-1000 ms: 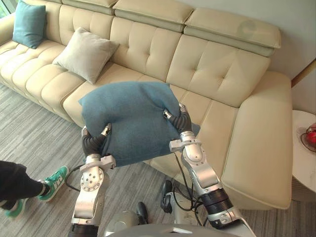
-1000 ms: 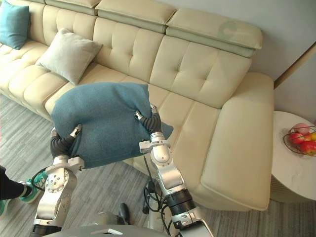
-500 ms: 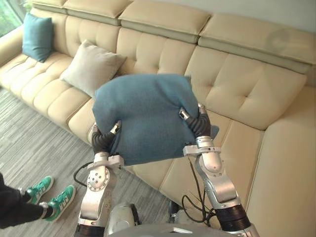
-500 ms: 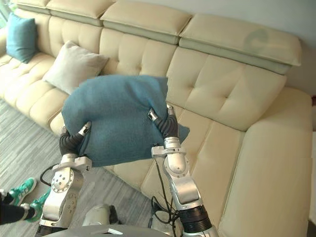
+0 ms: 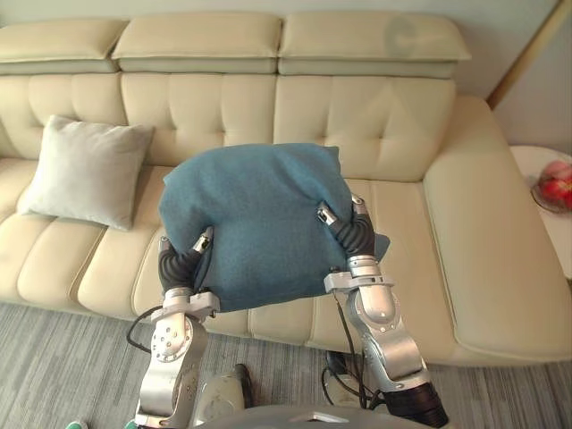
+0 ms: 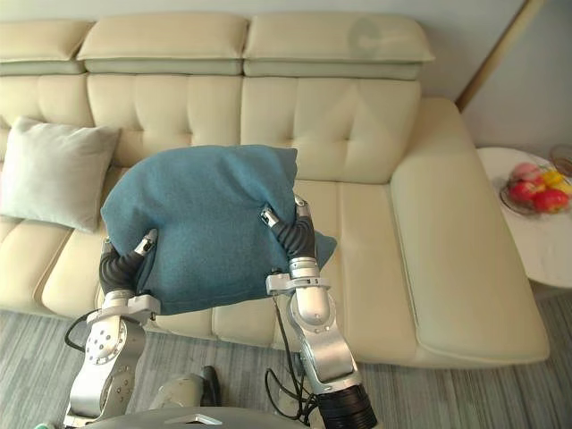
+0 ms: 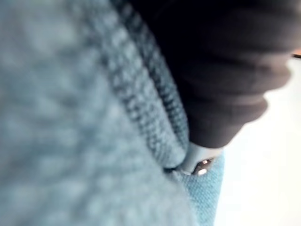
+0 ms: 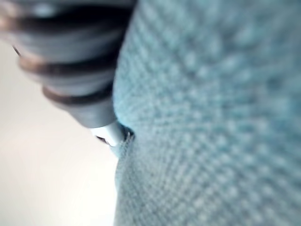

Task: Pick up cushions and gather them together orderly.

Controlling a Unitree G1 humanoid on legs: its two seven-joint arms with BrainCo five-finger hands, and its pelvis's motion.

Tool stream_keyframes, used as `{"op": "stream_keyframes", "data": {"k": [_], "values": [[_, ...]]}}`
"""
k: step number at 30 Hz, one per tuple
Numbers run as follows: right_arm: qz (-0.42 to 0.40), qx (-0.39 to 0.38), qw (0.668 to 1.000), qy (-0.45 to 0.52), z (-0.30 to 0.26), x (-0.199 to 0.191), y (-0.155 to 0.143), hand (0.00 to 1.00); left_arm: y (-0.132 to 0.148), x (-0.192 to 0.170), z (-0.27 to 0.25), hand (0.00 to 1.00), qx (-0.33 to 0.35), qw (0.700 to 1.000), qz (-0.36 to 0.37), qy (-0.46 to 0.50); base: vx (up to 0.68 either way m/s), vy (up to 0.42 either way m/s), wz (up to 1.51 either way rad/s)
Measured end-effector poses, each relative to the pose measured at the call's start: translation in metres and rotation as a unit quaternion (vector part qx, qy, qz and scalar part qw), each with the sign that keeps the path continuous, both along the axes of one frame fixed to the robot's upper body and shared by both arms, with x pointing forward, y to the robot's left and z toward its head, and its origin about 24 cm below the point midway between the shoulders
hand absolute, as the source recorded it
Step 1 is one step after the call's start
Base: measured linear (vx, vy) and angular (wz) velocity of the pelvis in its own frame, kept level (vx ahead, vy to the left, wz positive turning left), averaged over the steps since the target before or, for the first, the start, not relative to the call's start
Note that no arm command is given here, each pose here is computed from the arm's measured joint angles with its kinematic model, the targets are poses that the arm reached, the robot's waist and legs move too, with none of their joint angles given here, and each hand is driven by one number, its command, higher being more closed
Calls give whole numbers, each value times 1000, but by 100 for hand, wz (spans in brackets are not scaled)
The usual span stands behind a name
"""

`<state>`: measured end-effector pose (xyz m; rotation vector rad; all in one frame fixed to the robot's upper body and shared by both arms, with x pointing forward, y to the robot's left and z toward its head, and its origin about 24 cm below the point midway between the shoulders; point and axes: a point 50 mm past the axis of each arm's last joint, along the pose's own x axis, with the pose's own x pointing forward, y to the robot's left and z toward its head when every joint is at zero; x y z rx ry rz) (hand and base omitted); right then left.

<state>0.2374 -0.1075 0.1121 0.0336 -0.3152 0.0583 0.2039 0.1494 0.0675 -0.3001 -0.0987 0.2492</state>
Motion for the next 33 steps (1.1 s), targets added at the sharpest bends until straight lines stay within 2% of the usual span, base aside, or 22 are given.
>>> {"op": "stream_keyframes", "data": {"k": [5,14,21,26,30,33], "values": [[7,-18,999,41,-19,9,4,100,6,-2,-4,100,11,1000,7,11,-71,75,-82],[17,-31,998,58,-28,15,5,100,6,-1,-14,100,13,999,7,32,31,-9,-8],[12,-38,998,45,-21,28,6,100,3,26,-6,100,34,999,15,13,-27,-46,3],[-29,-42,999,-10,6,41,6,100,-4,63,30,100,81,995,26,-48,-93,-59,11],[-75,-37,992,-95,50,56,8,100,-12,95,79,100,99,986,46,-125,-147,-80,25],[-132,-34,973,-187,93,58,12,100,-21,111,120,100,94,976,74,-182,-93,-81,26]]}}
